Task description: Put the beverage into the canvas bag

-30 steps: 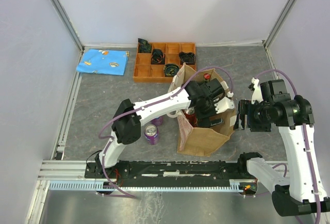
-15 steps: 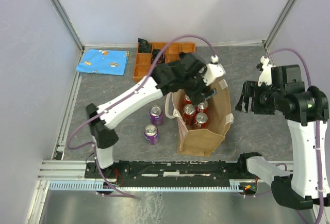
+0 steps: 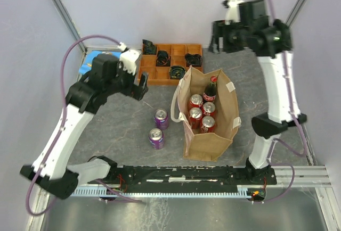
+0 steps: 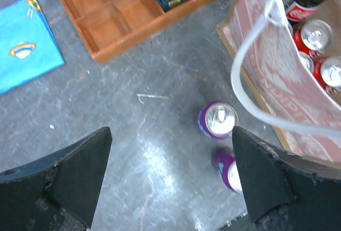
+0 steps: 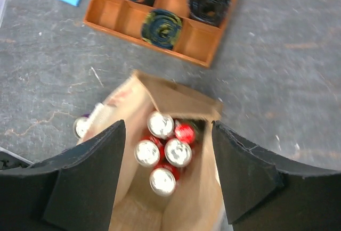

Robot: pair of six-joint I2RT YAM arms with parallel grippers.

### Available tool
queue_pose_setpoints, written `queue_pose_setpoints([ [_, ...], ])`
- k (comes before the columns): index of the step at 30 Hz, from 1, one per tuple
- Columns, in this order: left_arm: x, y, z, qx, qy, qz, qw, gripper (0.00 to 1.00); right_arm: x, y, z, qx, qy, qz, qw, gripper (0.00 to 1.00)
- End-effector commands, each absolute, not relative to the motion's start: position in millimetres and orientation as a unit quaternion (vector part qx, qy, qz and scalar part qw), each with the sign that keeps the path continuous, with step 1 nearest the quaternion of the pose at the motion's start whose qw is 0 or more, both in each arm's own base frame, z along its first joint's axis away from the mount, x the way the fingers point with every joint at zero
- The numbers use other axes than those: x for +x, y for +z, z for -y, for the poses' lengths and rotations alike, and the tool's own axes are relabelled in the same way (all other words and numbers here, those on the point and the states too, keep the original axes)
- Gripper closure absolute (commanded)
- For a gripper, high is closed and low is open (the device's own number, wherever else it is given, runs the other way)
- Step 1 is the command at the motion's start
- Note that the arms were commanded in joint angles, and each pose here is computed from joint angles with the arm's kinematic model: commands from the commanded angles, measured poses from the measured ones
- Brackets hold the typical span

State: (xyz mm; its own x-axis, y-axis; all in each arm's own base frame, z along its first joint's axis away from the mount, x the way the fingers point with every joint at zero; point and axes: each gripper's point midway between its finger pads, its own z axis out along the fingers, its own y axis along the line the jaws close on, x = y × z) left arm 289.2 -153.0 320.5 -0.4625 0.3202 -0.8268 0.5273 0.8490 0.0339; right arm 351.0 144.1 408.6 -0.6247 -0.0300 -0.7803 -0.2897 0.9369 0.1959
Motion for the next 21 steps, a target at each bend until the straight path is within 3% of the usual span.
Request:
queue_pose_setpoints([
  [1, 261.4, 313.5, 117.5, 0.178, -0.115, -0.862, 0.46, 0.01, 375.4, 407.1, -220.2, -0.165, 0.171, -0.86, 0.452, 0.26],
  [10, 233.0, 245.9, 49.8, 0.08, -0.031, -0.902, 0.424, 0.01, 342.5, 330.2, -363.7, -0.313, 0.174, -0.844, 0.4, 0.23],
  [21, 254.0, 225.6, 34.8, 0.031, -0.018, -0.914, 0.404, 0.01, 287.4, 192.6, -402.8, -0.356, 0.124, -0.889, 0.26, 0.21],
])
